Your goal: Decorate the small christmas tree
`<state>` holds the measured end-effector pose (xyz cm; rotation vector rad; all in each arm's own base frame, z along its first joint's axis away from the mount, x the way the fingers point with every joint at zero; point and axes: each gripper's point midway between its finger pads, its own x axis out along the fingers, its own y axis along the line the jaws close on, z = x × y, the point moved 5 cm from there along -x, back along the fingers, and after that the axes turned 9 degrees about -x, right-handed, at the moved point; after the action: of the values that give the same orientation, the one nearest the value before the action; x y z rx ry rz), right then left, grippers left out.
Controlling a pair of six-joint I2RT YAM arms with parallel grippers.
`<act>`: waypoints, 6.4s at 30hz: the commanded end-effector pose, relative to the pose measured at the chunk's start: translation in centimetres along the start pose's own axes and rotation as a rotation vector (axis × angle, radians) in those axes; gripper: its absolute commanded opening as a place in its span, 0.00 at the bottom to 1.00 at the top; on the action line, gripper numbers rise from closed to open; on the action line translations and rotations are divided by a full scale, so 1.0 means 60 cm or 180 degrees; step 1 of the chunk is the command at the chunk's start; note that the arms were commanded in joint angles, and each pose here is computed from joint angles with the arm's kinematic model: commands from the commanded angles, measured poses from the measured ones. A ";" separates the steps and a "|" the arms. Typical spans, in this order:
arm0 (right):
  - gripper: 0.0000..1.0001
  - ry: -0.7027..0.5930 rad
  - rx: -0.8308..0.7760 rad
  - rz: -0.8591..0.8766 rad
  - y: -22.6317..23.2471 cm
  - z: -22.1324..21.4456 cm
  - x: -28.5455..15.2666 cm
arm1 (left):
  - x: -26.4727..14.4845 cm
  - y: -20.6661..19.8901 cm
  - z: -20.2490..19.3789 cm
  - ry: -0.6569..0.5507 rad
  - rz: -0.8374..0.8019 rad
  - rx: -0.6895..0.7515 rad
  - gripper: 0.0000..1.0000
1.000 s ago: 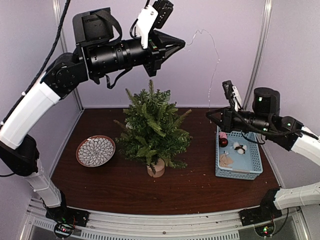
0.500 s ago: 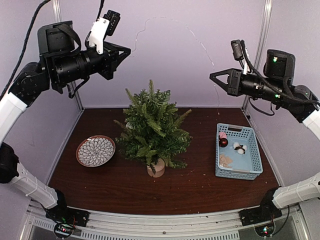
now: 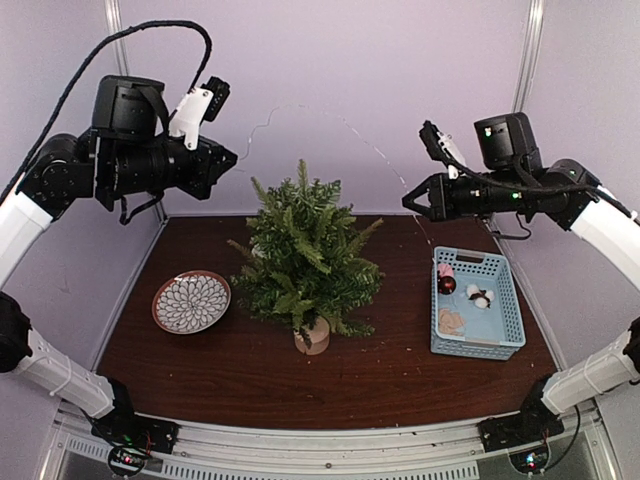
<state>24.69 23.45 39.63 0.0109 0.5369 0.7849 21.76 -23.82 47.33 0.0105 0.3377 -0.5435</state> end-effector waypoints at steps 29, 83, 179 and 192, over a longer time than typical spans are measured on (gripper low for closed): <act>0.00 0.0908 0.0302 -0.0186 -0.023 -0.122 0.033 | 0.049 0.021 -0.119 0.0814 0.0066 -0.0599 0.00; 0.00 0.1008 0.0201 0.0056 -0.006 -0.129 0.014 | 0.052 0.006 -0.137 0.0975 -0.0430 -0.0790 0.00; 0.28 0.1196 0.0018 0.0555 0.023 -0.181 0.007 | 0.059 -0.009 -0.148 0.0938 -0.0708 -0.0625 0.20; 0.99 0.1022 -0.0040 0.0242 0.008 -0.169 -0.043 | 0.034 0.006 -0.148 0.0835 -0.0610 -0.0657 0.57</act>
<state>18.55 21.56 30.65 -0.0917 0.8956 0.9218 20.79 -24.45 37.11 -0.1337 0.7238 -0.7144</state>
